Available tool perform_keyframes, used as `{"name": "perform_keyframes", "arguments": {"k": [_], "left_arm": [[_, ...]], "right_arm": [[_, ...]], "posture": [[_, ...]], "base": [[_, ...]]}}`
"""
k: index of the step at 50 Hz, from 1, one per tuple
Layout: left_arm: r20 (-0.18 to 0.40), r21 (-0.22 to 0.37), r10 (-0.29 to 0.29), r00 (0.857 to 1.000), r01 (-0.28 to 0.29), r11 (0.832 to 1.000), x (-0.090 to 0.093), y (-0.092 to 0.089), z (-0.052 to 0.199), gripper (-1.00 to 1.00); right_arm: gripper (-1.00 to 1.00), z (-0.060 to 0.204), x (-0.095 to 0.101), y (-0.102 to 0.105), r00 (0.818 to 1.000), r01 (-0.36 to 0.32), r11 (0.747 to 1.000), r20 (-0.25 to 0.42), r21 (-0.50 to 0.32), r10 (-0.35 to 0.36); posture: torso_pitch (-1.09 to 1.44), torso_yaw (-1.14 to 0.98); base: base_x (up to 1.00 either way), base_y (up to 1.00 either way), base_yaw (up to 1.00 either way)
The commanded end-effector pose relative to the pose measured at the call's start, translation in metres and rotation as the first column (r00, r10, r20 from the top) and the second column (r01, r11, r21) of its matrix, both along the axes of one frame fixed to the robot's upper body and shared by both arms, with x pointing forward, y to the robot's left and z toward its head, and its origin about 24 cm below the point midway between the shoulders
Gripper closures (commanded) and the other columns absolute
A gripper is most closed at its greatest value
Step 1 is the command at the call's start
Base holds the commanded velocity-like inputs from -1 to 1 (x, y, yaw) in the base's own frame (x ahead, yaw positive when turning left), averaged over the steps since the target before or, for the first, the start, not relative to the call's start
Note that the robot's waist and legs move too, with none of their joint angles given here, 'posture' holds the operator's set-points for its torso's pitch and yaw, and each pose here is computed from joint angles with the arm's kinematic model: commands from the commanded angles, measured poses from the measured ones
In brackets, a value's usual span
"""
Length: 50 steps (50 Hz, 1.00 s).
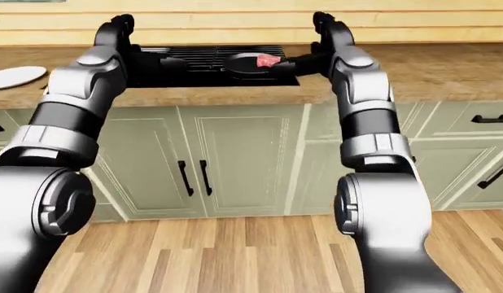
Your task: Pick the lamb chop from the pan and place it on the plate.
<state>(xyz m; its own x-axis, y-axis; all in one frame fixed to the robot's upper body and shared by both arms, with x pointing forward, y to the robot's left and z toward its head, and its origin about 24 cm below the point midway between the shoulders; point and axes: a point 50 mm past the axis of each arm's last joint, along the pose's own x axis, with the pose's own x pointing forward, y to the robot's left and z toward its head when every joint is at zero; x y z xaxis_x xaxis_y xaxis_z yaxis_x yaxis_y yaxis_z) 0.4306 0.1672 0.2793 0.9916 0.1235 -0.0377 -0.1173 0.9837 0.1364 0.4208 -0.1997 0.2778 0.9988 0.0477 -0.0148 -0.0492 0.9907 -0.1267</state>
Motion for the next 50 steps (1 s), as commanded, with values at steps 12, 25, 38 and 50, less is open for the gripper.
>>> {"name": "perform_keyframes", "arguments": {"k": [12,25,38,50], "left_arm": [[0.125,0.038,-0.012,0.992,0.007,0.999,-0.004,-0.003,0.035,-1.00],[0.125,0.044,-0.015,0.992,0.010,0.999,-0.004,-0.005,0.034,-1.00],[0.144,0.067,-0.008,0.990,-0.002,0.998,-0.005,-0.004,0.041,-1.00],[0.155,0.066,0.002,0.988,-0.013,0.998,-0.007,-0.001,0.047,-1.00]], "right_arm": [[-1.00,0.035,-0.004,-0.002,0.993,-0.007,1.000,0.115,-0.015,0.009],[-1.00,0.035,-0.004,0.000,0.994,-0.023,0.999,0.107,-0.028,0.026],[-1.00,0.041,-0.005,0.000,0.993,-0.025,0.999,0.115,-0.031,0.028],[-1.00,0.046,-0.005,0.003,0.993,-0.031,0.999,0.117,-0.031,0.035]], "posture": [[0.00,0.00],[0.00,0.00],[0.00,0.00],[0.00,0.00]], "base": [[0.31,0.00,0.00],[0.31,0.00,0.00],[0.36,0.00,0.00],[0.37,0.00,0.00]]}}
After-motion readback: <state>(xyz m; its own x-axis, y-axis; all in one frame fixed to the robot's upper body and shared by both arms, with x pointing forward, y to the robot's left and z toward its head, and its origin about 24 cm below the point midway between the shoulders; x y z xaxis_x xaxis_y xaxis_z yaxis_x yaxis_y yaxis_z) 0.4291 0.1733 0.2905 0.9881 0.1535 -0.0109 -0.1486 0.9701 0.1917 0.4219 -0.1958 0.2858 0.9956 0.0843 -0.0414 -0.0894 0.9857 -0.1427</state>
